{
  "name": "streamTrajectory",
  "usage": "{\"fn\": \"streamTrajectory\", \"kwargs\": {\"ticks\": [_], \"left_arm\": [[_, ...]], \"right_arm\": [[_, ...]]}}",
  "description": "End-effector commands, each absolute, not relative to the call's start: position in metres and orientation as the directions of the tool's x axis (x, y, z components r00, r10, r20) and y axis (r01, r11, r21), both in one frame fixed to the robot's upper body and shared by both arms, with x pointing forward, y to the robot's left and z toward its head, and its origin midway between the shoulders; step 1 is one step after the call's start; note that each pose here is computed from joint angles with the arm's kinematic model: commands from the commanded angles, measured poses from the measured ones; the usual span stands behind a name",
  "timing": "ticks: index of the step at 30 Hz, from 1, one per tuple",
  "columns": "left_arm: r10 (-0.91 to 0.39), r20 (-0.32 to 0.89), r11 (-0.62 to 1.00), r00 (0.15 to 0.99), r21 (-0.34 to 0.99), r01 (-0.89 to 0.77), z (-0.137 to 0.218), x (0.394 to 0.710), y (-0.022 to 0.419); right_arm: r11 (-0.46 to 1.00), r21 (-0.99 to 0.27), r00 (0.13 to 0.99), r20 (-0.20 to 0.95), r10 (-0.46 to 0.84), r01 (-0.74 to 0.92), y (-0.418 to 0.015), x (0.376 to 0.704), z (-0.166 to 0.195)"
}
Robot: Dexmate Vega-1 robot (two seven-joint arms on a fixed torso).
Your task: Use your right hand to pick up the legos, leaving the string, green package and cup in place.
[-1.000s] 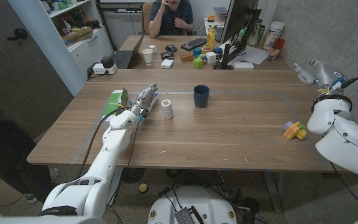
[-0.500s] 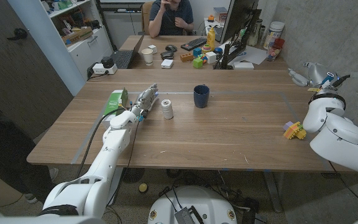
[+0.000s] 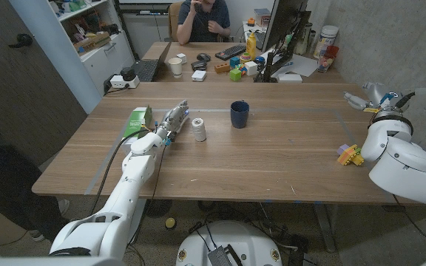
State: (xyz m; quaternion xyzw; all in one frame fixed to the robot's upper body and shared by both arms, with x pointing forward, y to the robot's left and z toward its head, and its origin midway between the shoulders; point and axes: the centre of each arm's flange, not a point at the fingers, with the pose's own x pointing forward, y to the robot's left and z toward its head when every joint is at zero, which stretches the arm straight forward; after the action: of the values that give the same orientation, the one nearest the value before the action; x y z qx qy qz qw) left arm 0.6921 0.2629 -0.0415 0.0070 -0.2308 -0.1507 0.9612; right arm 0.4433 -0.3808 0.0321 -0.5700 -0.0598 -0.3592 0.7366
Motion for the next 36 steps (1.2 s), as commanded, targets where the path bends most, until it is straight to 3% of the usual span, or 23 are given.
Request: {"fn": "streamTrajectory", "kwargs": {"ticks": [1, 36], "left_arm": [[-0.303, 0.442, 0.951, 0.844, 0.091, 0.294, -0.044, 0.69, 0.262], [-0.306, 0.462, 0.951, 0.833, 0.111, 0.288, -0.04, 0.678, 0.26]], "right_arm": [[0.071, -0.852, 0.76, 0.422, -0.495, 0.519, -0.381, 0.442, 0.019], [0.108, -0.924, 0.813, 0.262, -0.52, 0.367, -0.396, 0.461, -0.014]]}}
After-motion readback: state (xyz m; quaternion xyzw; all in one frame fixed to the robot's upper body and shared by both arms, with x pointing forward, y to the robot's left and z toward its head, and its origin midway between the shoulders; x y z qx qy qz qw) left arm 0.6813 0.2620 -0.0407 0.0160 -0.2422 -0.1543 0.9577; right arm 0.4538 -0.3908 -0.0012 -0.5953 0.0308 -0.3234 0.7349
